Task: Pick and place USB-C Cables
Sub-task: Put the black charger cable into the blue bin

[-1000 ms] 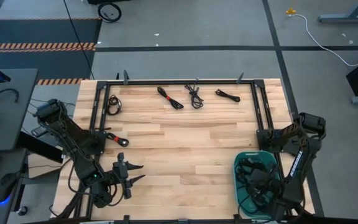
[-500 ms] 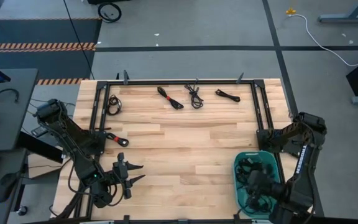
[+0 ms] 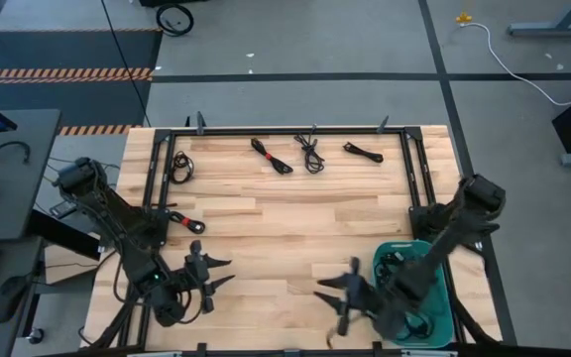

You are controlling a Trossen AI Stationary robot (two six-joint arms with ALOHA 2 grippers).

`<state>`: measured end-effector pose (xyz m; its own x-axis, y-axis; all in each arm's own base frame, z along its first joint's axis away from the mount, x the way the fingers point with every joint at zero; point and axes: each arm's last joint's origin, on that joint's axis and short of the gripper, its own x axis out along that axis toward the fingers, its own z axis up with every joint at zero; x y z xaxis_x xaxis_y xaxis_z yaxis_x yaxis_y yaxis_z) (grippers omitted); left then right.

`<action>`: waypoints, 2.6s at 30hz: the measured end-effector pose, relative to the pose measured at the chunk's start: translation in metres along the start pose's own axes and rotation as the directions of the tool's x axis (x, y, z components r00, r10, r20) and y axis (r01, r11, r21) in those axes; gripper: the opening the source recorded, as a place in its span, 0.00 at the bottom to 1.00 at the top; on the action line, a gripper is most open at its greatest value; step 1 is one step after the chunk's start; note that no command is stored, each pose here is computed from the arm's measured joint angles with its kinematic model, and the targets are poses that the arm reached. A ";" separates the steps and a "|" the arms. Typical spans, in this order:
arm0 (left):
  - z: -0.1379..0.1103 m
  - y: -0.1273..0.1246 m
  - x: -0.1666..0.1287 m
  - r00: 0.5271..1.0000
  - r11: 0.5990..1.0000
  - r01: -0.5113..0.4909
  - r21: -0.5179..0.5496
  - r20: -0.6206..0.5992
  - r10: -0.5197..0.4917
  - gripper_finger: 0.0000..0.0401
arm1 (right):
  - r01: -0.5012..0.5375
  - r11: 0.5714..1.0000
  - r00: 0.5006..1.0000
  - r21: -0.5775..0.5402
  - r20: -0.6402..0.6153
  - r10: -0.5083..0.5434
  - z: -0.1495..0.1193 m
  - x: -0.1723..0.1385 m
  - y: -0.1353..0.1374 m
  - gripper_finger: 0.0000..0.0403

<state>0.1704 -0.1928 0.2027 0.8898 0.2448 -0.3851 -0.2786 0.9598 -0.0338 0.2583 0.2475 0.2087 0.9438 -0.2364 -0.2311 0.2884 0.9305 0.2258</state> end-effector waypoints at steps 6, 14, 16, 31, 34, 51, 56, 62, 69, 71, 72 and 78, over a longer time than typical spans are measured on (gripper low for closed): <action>0.013 0.039 0.008 0.941 0.999 0.039 -0.020 -0.335 -0.044 0.43 | -0.154 0.988 0.986 0.029 0.072 0.152 -0.027 0.052 -0.018 0.34; 0.006 0.111 0.012 0.537 0.972 -0.226 0.056 -0.826 0.172 0.43 | -0.195 0.980 0.977 0.040 0.098 0.190 -0.061 0.089 -0.021 0.34; 0.006 0.120 0.016 0.469 0.968 -0.226 0.109 -0.859 0.206 0.43 | -0.192 0.981 0.978 0.034 0.093 0.189 -0.067 0.093 -0.018 0.34; -0.011 0.156 0.076 0.238 0.936 0.156 0.316 -0.932 0.275 0.43 | -0.279 0.960 0.955 -0.008 0.098 0.278 -0.058 0.088 -0.005 0.34; -0.020 0.162 0.086 0.166 0.937 0.144 0.317 -0.941 0.293 0.43 | -0.292 0.956 0.952 -0.007 0.098 0.291 -0.059 0.084 -0.001 0.34; -0.041 0.165 0.109 0.000 0.928 0.148 0.342 -0.938 0.346 0.22 | -0.312 0.919 0.897 -0.241 0.245 0.369 -0.025 -0.011 0.050 0.34; -0.028 0.146 0.119 0.125 0.921 0.158 0.357 -0.932 0.339 0.22 | -0.169 0.951 0.935 -0.259 0.263 0.237 -0.026 -0.035 0.054 0.34; -0.001 0.109 0.133 0.493 0.948 0.148 0.280 -0.852 0.175 0.22 | -0.045 0.971 0.962 -0.235 0.253 0.106 -0.034 -0.041 0.052 0.34; 0.038 0.057 0.138 0.839 0.944 0.300 0.138 -0.508 -0.193 0.22 | -0.016 0.976 0.975 -0.215 0.214 0.063 -0.040 -0.024 0.045 0.34; 0.051 0.041 0.139 0.888 0.925 0.355 0.132 -0.356 -0.290 0.22 | -0.015 0.976 0.979 -0.217 0.198 0.059 -0.041 -0.017 0.042 0.34; 0.057 0.033 0.138 0.902 0.916 0.379 0.134 -0.275 -0.333 0.22 | -0.016 0.976 0.980 -0.217 0.190 0.058 -0.041 -0.013 0.040 0.34; 0.084 0.002 0.127 0.869 0.866 0.466 0.181 0.092 -0.487 0.22 | 0.004 0.977 0.987 -0.211 0.159 0.030 -0.039 0.012 0.028 0.34</action>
<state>0.3134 -0.1478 0.2313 0.9418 -0.2420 -0.2334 0.2389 0.9701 -0.0417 0.2718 0.2814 0.1752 0.9657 -0.2499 -0.0713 0.2518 0.9676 0.0200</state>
